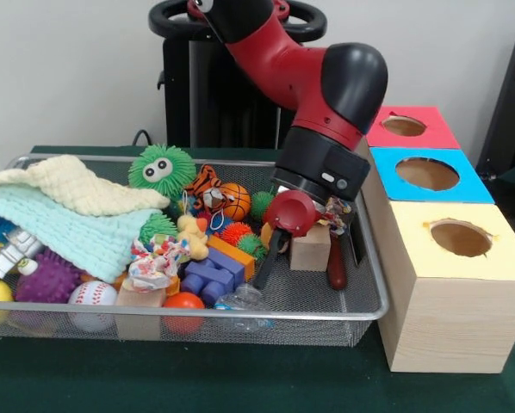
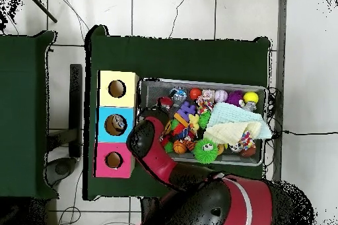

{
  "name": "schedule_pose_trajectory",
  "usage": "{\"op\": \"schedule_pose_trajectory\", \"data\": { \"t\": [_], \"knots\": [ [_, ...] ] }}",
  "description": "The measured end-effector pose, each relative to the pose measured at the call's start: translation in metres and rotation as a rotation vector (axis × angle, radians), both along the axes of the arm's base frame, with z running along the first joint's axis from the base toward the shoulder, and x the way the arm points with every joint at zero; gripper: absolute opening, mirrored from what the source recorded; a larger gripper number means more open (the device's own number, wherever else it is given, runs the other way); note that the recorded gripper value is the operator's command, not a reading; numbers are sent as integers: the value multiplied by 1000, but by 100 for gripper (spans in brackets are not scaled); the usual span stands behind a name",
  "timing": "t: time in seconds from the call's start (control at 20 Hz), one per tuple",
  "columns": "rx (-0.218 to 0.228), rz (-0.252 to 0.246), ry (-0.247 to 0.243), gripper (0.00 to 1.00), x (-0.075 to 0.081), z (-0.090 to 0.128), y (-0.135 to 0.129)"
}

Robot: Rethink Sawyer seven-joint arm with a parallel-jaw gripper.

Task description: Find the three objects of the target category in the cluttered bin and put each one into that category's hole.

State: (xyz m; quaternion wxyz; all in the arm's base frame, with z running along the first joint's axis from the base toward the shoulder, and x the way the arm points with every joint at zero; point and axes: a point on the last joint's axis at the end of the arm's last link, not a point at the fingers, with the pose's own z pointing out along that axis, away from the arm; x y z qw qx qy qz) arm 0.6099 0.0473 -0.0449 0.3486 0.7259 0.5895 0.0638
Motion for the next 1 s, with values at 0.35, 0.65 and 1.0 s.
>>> {"op": "schedule_pose_trajectory", "data": {
  "t": [0.35,0.65,1.0],
  "knots": [
    [-7,-4,21,100,-6,-4,-10],
    [9,7,49,100,-10,-6,-14],
    [93,112,152,100,-30,-10,-15]
  ]
}}
